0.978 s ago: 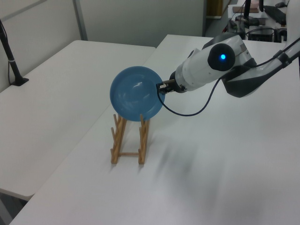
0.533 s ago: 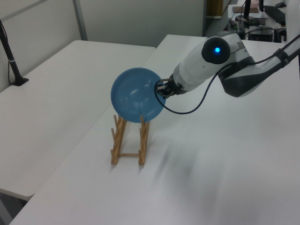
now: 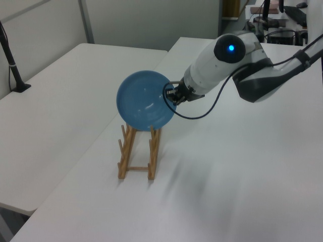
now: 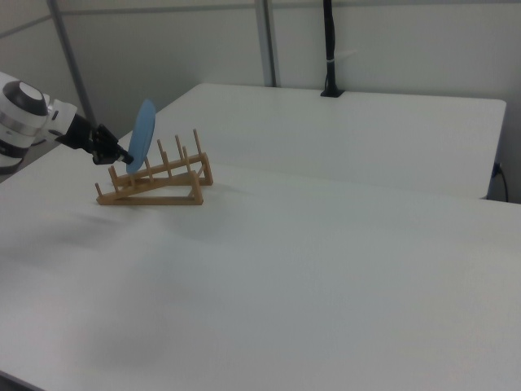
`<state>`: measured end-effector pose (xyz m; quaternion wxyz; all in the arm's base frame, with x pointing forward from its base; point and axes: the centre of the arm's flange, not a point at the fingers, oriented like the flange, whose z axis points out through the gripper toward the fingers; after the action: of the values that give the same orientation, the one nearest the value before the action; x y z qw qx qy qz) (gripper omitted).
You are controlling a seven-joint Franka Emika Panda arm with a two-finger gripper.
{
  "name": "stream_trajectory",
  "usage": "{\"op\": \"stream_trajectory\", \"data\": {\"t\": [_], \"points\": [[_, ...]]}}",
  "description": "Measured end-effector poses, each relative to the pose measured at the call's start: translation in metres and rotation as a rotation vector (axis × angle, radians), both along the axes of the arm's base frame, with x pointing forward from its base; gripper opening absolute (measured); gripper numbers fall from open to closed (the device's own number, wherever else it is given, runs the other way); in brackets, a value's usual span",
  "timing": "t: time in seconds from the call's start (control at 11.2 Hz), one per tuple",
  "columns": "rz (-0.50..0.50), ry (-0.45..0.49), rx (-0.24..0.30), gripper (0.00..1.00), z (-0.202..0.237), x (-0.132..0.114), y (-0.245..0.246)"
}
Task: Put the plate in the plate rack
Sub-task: 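Push the plate down into the slot and settle it upright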
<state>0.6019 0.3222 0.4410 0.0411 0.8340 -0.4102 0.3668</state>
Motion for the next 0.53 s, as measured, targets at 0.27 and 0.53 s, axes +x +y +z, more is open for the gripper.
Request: {"op": "stream_trajectory", "data": {"t": [0.27,0.53], "points": [[-0.024,0.004,0.038,0.05,0.0091,0.0027,0.0002],[-0.040,0.026,0.067,0.05,0.0057,0.0022,0.0011]]}}
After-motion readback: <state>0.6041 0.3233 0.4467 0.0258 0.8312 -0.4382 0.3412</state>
